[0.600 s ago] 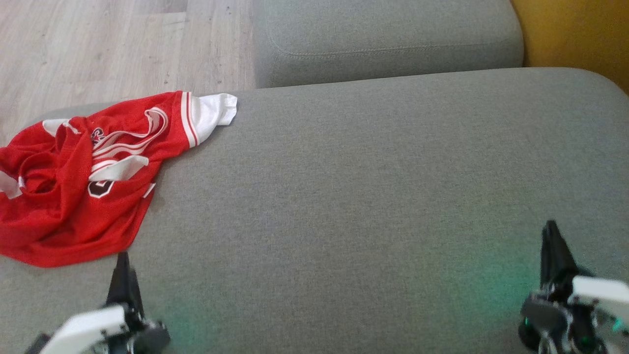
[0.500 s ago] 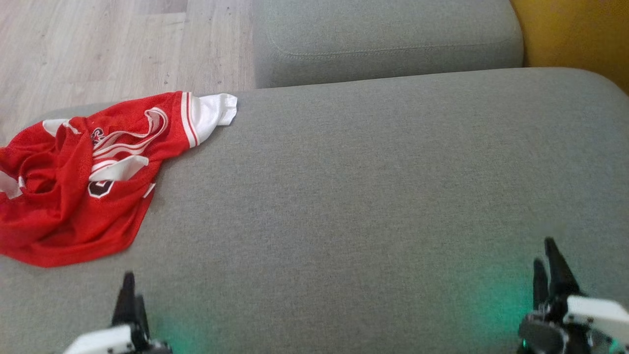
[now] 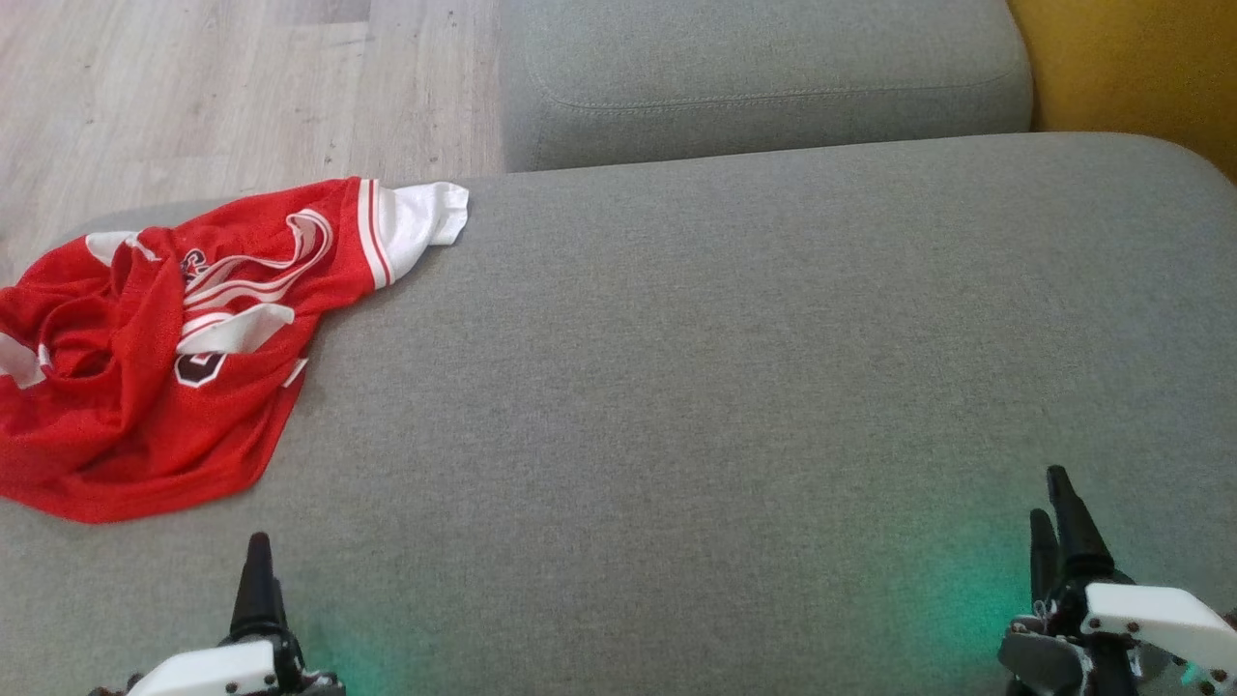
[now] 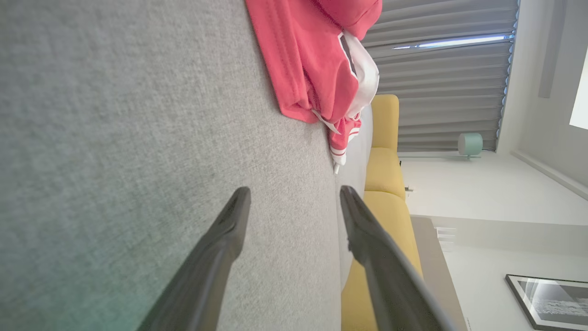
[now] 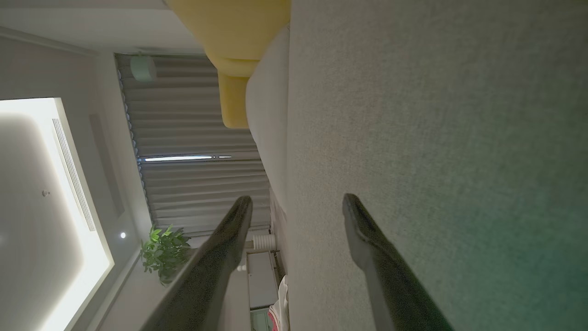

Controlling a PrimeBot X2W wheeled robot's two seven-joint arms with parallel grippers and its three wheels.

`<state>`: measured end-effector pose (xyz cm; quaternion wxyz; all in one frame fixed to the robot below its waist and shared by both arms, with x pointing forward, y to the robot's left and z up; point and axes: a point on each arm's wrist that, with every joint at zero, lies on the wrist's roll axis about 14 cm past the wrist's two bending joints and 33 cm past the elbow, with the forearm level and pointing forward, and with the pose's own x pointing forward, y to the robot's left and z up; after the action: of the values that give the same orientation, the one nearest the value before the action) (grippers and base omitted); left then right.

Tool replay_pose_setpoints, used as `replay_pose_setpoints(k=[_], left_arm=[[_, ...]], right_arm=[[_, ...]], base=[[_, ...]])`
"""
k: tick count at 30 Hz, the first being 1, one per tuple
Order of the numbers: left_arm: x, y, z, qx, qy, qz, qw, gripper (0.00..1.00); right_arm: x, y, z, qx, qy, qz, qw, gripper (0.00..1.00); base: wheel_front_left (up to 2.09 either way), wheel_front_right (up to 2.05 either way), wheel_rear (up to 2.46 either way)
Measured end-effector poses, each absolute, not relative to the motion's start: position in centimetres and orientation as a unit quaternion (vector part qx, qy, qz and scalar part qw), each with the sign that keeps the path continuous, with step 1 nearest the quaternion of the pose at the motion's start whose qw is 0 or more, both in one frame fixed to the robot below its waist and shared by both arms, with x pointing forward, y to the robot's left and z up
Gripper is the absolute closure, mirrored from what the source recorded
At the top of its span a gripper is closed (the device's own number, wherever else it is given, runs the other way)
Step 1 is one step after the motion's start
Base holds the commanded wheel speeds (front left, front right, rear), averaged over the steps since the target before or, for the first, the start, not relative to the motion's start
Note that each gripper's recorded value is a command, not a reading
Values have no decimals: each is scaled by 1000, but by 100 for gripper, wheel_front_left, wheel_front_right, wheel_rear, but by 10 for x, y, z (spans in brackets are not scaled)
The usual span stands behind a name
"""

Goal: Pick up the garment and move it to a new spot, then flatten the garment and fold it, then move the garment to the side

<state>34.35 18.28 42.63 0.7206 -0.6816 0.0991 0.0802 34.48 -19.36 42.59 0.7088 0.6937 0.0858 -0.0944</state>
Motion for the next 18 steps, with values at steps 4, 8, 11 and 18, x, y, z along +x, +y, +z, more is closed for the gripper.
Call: replay_pose_setpoints(k=[4,8,11,18], left_arm=[[346,185,431,-666,91,78,736,0],[348,186,436,-648,86,73,753,0],[348,188,438,-632,83,73,767,0],[348,186,442,-585,85,67,804,0]], right_arm=[[348,-189,427,673,91,-87,729,0],[349,-188,427,646,96,-85,752,0],[350,-188,426,624,99,-82,771,0],[356,-179,436,576,99,-57,810,0]], base=[[0,0,0],[0,0,0],[0,0,0],[0,0,0]])
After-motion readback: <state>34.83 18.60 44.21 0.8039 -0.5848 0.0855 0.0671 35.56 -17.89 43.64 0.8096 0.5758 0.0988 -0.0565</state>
